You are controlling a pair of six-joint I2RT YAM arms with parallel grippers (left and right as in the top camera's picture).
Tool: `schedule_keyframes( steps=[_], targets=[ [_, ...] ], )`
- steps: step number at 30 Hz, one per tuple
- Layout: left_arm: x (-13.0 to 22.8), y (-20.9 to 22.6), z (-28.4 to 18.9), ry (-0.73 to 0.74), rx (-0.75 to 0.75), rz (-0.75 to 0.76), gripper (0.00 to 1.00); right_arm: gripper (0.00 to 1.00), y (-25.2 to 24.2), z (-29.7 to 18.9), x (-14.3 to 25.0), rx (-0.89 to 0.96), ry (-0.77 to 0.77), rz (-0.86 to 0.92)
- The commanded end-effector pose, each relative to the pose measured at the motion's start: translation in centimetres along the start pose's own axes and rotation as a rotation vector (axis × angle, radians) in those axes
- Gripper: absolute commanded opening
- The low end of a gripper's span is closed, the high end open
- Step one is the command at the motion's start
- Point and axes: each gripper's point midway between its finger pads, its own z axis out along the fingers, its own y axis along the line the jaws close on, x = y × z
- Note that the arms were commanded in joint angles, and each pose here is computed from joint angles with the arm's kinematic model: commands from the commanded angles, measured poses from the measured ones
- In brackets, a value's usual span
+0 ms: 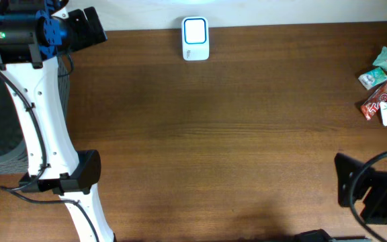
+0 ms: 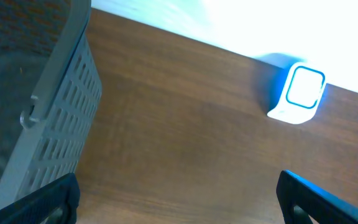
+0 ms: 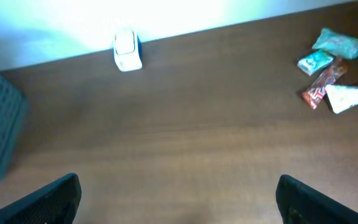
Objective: Scan the item barcode
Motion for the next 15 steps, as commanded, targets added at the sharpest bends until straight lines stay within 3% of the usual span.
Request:
schedule_keyframes(
  steps=[1,15],
  targets=[
    [-0.1,0.3,0.2,-0.001,-0.010,0.001,0.99,0.99,-0.6,1.2,2.6,0.015,0.064,-0.011],
    [-0.1,0.3,0.2,-0.001,-0.010,0.001,0.99,0.99,-2.2,-1.1,7.0,-0.018,-0.070,-0.004]
  ],
)
